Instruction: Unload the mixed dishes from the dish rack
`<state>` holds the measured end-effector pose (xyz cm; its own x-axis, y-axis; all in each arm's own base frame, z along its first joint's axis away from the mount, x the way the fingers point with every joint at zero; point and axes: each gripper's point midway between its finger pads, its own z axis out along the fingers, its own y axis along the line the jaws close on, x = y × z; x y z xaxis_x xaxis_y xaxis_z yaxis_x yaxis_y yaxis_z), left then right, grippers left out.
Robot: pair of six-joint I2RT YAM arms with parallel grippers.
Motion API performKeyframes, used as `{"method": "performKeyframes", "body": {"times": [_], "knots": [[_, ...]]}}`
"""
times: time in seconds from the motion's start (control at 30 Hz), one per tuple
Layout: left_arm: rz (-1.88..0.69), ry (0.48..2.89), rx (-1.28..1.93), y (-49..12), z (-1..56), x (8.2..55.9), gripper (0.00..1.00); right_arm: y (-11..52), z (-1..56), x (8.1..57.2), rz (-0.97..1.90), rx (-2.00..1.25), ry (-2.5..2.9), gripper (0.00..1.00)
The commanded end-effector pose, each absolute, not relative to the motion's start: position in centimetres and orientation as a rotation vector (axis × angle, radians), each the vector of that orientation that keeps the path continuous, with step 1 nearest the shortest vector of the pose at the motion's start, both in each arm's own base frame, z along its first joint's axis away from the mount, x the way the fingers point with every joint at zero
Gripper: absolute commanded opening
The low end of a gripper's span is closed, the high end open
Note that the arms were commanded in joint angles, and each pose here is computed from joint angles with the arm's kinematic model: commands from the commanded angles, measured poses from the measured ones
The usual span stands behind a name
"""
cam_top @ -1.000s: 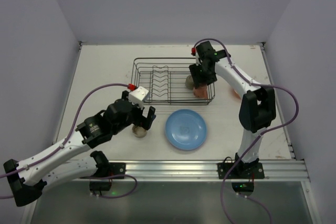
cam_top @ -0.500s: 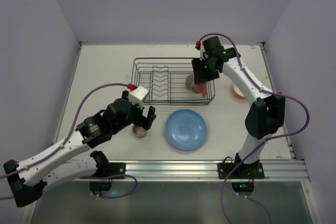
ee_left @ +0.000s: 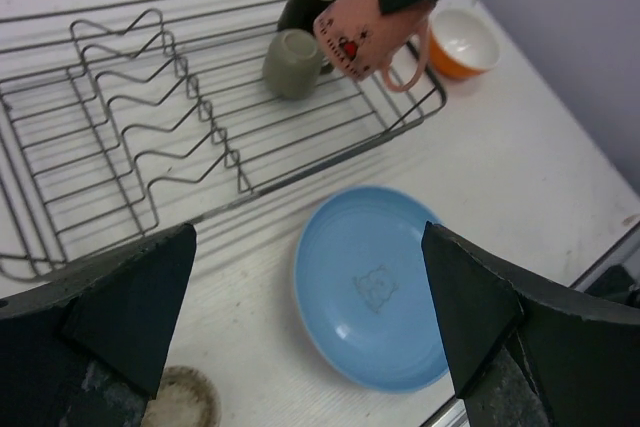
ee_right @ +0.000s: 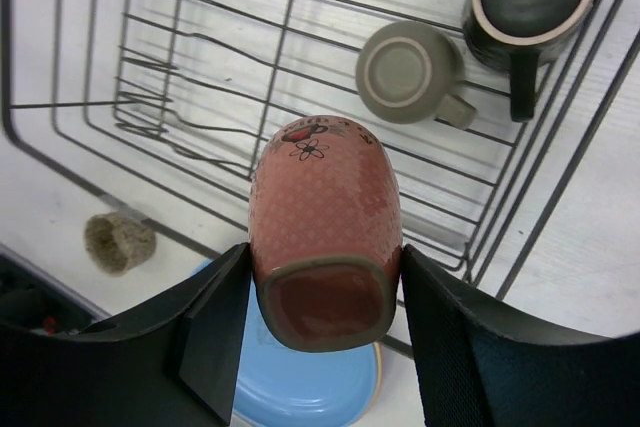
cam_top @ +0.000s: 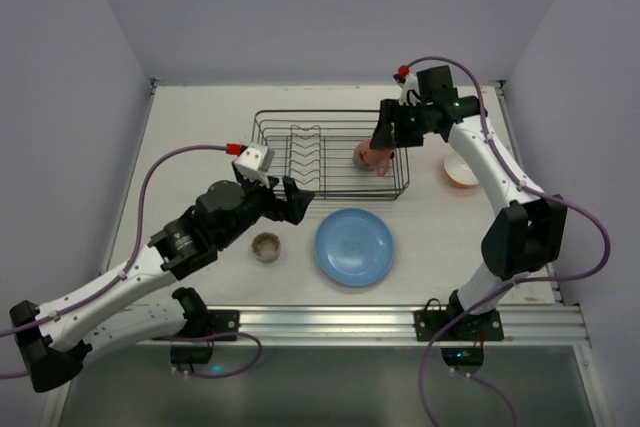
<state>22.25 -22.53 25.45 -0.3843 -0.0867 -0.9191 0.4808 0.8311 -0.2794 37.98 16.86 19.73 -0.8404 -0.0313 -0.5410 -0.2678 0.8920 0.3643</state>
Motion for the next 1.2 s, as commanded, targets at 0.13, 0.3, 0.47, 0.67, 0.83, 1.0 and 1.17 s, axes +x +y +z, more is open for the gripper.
{"method": "performKeyframes", "body": {"times": [0.13, 0.3, 0.47, 0.67, 0.83, 1.0, 1.17], "knots": [[-0.987, 1.536, 0.160, -27.3, 32.0, 25.3, 1.00, 19.3, 28.0, 36.8, 0.930, -0.252, 2.231, 0.00], [-1.202, 1.375, 0.238, -27.8, 33.5, 25.9, 1.00, 19.8, 30.5, 35.2, 1.047, -0.288, 2.142, 0.00], [-1.252, 1.226, 0.291, -28.0, 35.7, 25.7, 1.00, 20.1, 32.7, 33.9, 1.152, -0.322, 2.062, 0.00], [-1.435, 1.075, 0.445, -29.2, 36.4, 24.1, 1.00, 20.6, 35.2, 31.8, 1.326, -0.382, 1.937, 0.00], [-1.496, 1.090, 0.427, -29.6, 35.5, 24.1, 0.99, 20.3, 37.4, 30.3, 1.365, -0.419, 1.863, 0.00], [-1.555, 1.073, 0.490, -30.4, 36.0, 23.5, 0.99, 20.5, 38.8, 28.5, 1.422, -0.476, 1.811, 0.00], [-1.656, 1.035, 0.602, -32.2, 37.4, 22.5, 0.95, 20.8, 39.4, 27.5, 1.473, -0.529, 1.764, 0.00]]}}
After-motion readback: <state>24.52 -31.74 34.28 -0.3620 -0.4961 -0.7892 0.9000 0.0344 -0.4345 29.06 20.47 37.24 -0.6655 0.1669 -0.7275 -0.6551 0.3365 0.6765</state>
